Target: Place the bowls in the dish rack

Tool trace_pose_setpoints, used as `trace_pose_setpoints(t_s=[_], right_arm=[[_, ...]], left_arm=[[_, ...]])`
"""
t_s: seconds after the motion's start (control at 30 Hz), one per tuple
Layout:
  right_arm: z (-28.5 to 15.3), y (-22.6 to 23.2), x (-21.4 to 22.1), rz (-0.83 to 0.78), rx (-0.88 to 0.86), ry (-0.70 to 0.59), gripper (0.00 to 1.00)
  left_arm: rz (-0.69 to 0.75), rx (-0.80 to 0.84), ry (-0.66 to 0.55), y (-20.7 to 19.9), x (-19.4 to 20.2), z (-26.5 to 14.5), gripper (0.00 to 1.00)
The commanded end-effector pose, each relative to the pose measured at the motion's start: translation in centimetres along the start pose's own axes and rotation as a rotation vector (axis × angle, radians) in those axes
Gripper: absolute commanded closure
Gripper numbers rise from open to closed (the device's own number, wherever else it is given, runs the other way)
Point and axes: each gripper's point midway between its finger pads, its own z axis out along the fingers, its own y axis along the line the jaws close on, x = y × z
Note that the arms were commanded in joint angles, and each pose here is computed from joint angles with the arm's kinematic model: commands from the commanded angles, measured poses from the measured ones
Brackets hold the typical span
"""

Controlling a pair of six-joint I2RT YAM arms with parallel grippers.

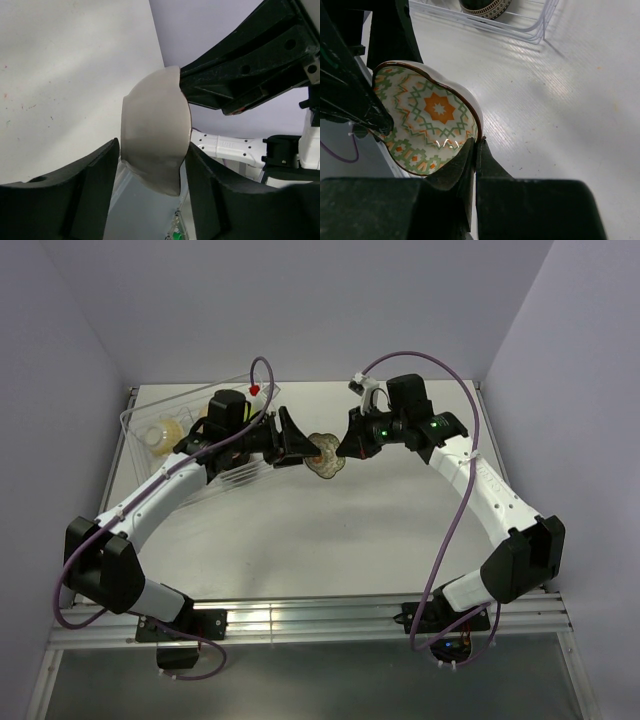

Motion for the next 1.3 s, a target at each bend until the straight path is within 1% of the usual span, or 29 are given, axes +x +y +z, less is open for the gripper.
trace_pose_setpoints(t_s=[0.0,0.07,0.1,0.17,0.2,0.27,0.3,0.4,0.47,0.57,0.6,0.63,0.67,0.77,0.87,0.9,0.97,1.0,1.07,1.1,1.13,1.17,1.2,1.23,1.27], right_arm=[[-1.2,2.0,-3.0,-0.060,-0.040,-0.085,1.00],[-1.1,2.0,-2.9,-0.059,-0.042,-0.082,1.00],[-1.1,2.2,-3.0,-0.060,-0.046,-0.082,1.00],[-1.0,2.2,-2.9,-0.059,-0.052,-0.075,1.00],[-1.1,2.3,-2.9,-0.062,-0.055,-0.074,1.00],[-0.9,2.3,-2.8,-0.059,-0.058,-0.065,1.00],[-0.9,2.4,-2.7,-0.058,-0.064,-0.059,1.00],[-0.7,2.1,-2.6,-0.051,-0.058,-0.045,0.99],[-0.7,2.0,-2.5,-0.045,-0.051,-0.039,0.91],[-0.6,1.9,-2.5,-0.044,-0.051,-0.032,0.72],[-0.5,1.9,-2.5,-0.040,-0.051,-0.029,0.59],[-0.5,1.9,-2.5,-0.038,-0.051,-0.032,0.54],[-0.5,1.9,-2.6,-0.040,-0.051,-0.034,0.46],[-0.6,2.0,-2.7,-0.032,-0.049,-0.042,0.33],[-0.7,2.0,-2.9,-0.031,-0.043,-0.043,0.27],[-0.8,1.8,-2.9,-0.028,-0.032,-0.043,0.26],[-1.0,1.7,-2.9,-0.028,-0.024,-0.044,0.25],[-1.1,1.7,-2.9,-0.027,-0.020,-0.045,0.25],[-1.3,1.2,-2.9,-0.017,-0.009,-0.044,0.24],[-1.4,1.2,-2.7,-0.013,-0.007,-0.041,0.24],[-1.4,0.9,-2.7,-0.009,0.000,-0.040,0.23],[-1.7,0.6,-2.7,-0.006,0.008,-0.044,0.23],[-1.8,0.5,-2.7,-0.004,0.012,-0.043,0.23],[-1.9,0.4,-2.7,0.000,0.013,-0.044,0.22],[-2.0,0.1,-2.7,0.009,0.020,-0.046,0.21]], left_arm=[[0.020,0.066,0.012,-1.4,0.2,-0.1,0.41],[0.011,0.076,0.018,-1.5,0.3,-0.1,0.48],[0.020,0.093,0.018,-1.9,0.3,-0.2,0.57],[0.018,0.099,0.020,-1.9,0.4,-0.2,0.66],[0.018,0.099,0.022,-1.9,0.4,-0.2,0.76],[0.026,0.105,0.019,-2.1,0.4,-0.3,0.87],[0.034,0.105,0.013,-2.2,0.3,-0.4,0.99],[0.038,0.099,-0.001,-2.1,0.1,-0.5,1.00],[0.034,0.090,-0.015,-1.9,-0.1,-0.6,1.00],[0.030,0.067,-0.043,-1.3,-0.7,-1.0,1.00],[0.027,0.057,-0.050,-1.0,-0.9,-1.1,1.00],[0.025,0.046,-0.060,-0.8,-1.1,-1.2,1.00],[0.016,0.034,-0.077,-0.3,-1.6,-1.5,1.00],[0.000,0.007,-0.101,0.8,-2.1,-2.0,1.00],[0.024,-0.052,-0.143,2.0,-3.3,-2.9,1.00],[0.046,-0.114,-0.152,3.3,-3.5,-3.1,1.00],[0.104,-0.183,-0.188,4.1,-5.2,-4.0,1.00],[0.201,-0.221,-0.209,4.0,-6.4,-4.6,1.00],[0.270,-0.368,-0.231,6.2,-7.8,-5.6,1.00],[0.385,-0.409,-0.249,5.9,-9.2,-6.3,1.00],[0.420,-0.495,-0.278,7.0,-10.2,-7.1,1.00],[0.470,-0.530,-0.282,7.4,-10.8,-7.5,1.00],[0.565,-0.568,-0.284,7.6,-11.6,-8.0,1.00],[0.620,-0.607,-0.316,7.8,-12.7,-8.5,1.00],[0.707,-0.636,-0.292,8.4,-13.0,-8.7,1.00]])
